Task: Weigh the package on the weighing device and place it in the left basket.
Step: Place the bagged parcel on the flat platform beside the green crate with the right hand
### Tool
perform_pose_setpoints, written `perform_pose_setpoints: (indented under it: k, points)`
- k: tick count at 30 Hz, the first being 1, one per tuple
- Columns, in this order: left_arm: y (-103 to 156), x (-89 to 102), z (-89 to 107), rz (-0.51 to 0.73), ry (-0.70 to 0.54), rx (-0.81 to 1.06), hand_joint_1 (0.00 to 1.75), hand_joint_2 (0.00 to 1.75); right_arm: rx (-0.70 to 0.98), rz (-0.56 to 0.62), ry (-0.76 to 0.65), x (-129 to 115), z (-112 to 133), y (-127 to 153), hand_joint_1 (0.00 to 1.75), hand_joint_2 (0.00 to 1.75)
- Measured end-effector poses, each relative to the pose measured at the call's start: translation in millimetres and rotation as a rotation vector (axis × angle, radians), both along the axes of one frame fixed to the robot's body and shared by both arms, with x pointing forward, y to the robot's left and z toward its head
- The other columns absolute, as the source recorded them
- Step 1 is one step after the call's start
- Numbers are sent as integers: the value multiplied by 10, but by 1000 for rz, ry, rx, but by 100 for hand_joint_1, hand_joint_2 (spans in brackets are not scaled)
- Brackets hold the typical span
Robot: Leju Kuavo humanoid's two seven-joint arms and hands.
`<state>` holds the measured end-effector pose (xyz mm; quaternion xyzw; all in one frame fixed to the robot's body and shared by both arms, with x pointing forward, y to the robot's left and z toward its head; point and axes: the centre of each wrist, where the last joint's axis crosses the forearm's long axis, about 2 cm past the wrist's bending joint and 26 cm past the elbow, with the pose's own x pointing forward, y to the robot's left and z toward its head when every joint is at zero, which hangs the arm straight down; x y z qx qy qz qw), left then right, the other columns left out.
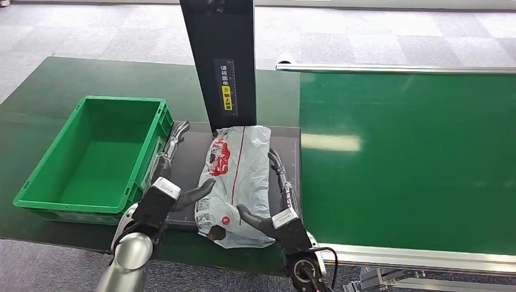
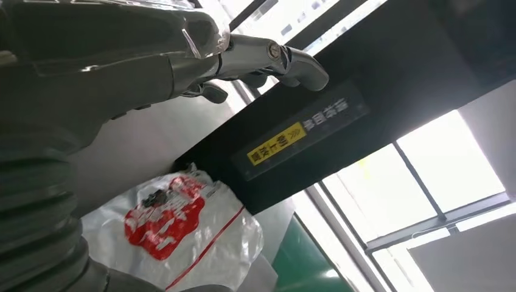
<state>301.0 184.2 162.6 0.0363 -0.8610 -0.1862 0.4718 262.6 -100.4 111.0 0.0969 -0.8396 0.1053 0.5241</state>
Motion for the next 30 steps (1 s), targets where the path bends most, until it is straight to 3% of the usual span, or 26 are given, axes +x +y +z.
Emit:
perform_pose_setpoints:
  k: [3,6,13,20,30]
  points:
    - [-12,121,81,21,-44,24,0,175,29,-54,8,-1,-21,-58,0,175]
    - [-61,142,41,42,-52,82,0,175,39,-79,26,-45,-95,-114,0,175]
    - [-240,121,-181,72,-5,327,0,175,41,-90,49,-121,-171,-137,0,175]
    - [-425,228,-554,128,65,638,0,175,62,-111,-18,8,12,-157,0,175]
    - [-513,304,-715,89,125,730,0,175,75,-123,-50,59,109,-181,0,175]
